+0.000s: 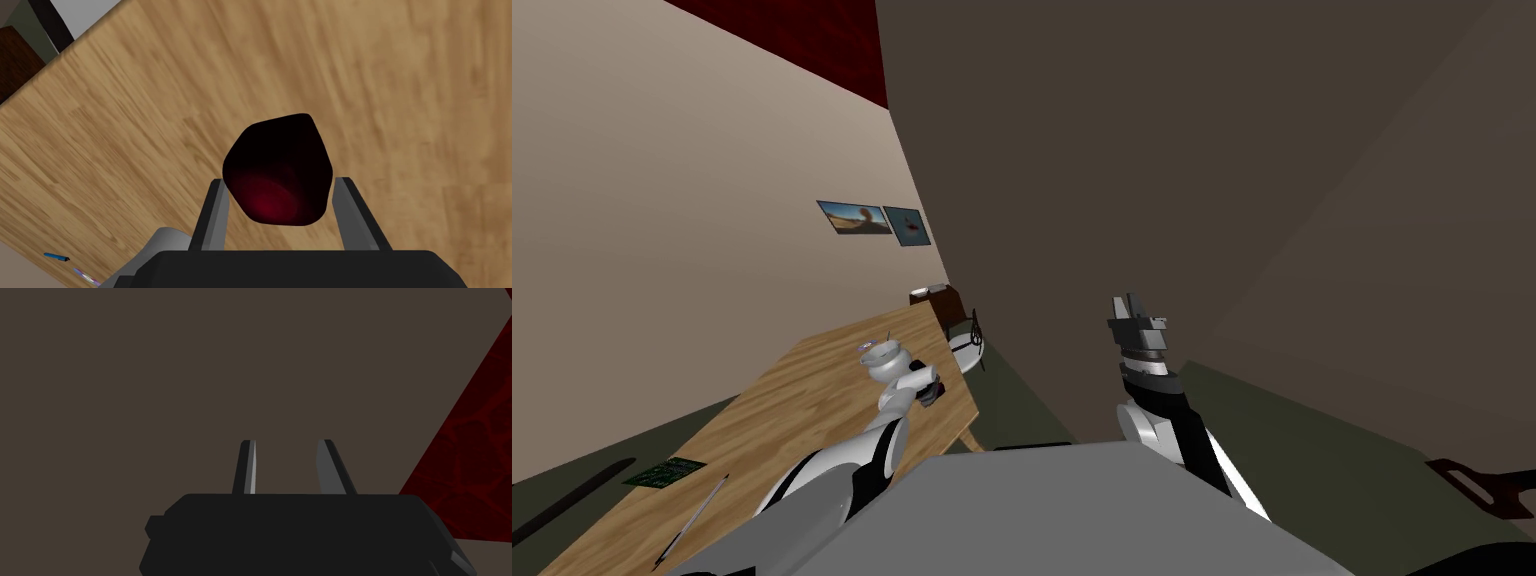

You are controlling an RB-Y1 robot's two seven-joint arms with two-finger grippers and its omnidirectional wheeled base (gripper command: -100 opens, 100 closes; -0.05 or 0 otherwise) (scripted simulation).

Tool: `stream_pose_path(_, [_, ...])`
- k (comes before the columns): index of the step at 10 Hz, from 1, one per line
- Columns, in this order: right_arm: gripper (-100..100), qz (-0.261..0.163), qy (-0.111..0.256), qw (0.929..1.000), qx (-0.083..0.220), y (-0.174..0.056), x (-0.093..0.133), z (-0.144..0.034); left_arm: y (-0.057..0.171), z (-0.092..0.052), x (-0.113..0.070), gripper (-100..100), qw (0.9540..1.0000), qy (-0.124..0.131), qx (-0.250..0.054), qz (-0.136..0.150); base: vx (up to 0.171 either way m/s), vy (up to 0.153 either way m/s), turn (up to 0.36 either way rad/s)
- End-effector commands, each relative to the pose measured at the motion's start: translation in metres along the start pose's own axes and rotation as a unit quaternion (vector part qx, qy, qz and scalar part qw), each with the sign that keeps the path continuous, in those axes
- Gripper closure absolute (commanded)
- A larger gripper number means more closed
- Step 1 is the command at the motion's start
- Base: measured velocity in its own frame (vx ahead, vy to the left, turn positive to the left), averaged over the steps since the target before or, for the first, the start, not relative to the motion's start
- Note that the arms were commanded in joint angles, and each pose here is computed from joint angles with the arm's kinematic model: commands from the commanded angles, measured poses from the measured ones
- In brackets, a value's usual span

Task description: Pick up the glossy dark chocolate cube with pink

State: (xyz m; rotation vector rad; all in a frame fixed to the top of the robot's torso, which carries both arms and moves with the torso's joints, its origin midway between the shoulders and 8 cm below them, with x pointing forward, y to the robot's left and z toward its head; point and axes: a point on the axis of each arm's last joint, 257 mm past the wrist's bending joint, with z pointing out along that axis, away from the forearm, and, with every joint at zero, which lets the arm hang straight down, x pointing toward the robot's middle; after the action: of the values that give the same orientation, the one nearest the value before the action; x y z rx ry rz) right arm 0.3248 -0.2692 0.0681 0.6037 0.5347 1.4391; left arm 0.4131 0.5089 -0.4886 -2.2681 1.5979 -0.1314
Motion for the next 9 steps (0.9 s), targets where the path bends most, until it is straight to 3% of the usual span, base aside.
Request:
stream_pose_path(1, [0,0.0,0.0,1.0,0.0,0.0,0.0,0.0,0.0,0.0,0.0,100,1.0,0.0,0.0,0.0,0.0,0.0,0.0])
stream_pose_path(3, [0,0.0,0.0,1.0,0.0,0.0,0.0,0.0,0.0,0.0,0.0,100,1.0,0.0,0.0,0.0,0.0,0.0,0.0])
stream_pose_path(4, [0,0.0,0.0,1.0,0.0,0.0,0.0,0.0,0.0,0.0,0.0,0,1.0,0.0,0.0,0.0,0.0,0.0,0.0])
stream_pose_path(5, [0,0.0,0.0,1.0,0.0,0.0,0.0,0.0,0.0,-0.001,0.0,100,1.0,0.0,0.002,0.001,0.0,0.0,0.0])
stream_pose_path(8, [0,0.0,0.0,1.0,0.0,0.0,0.0,0.0,-0.011,-0.009,-0.005,100,1.0,-0.001,0.004,0.0,-0.034,-0.024,-0.005])
stream_pose_path(9, [0,0.0,0.0,1.0,0.0,0.0,0.0,0.0,-0.012,-0.009,-0.005,0,1.0,-0.001,0.003,0.001,0.0,0.0,0.0])
